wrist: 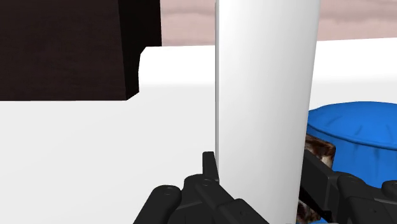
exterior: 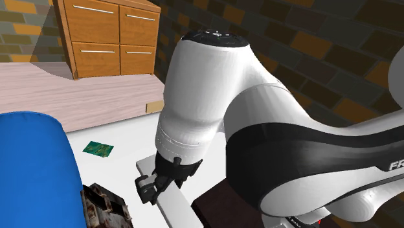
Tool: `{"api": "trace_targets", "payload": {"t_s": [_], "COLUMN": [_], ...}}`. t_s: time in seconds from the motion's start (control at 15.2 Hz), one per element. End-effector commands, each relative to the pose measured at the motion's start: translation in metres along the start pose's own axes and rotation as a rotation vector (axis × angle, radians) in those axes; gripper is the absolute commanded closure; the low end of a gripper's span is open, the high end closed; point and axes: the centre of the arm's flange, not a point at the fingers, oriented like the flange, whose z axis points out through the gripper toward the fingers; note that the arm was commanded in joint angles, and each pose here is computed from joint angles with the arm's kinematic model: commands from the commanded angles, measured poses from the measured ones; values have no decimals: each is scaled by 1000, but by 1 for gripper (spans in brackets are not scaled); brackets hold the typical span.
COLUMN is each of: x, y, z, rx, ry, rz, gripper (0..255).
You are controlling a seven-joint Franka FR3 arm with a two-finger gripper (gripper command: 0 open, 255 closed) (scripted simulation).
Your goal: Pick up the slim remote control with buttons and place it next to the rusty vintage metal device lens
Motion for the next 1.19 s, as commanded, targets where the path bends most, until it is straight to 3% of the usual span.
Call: {"api": "trace_targets", "payload": {"t_s": [0.0,1.12], "x": [0,-1], "y": [0,0], "z": [11,101], "rx": [1,1], "ry": [1,1], "rz": [0,0], "gripper": [255,255]}}
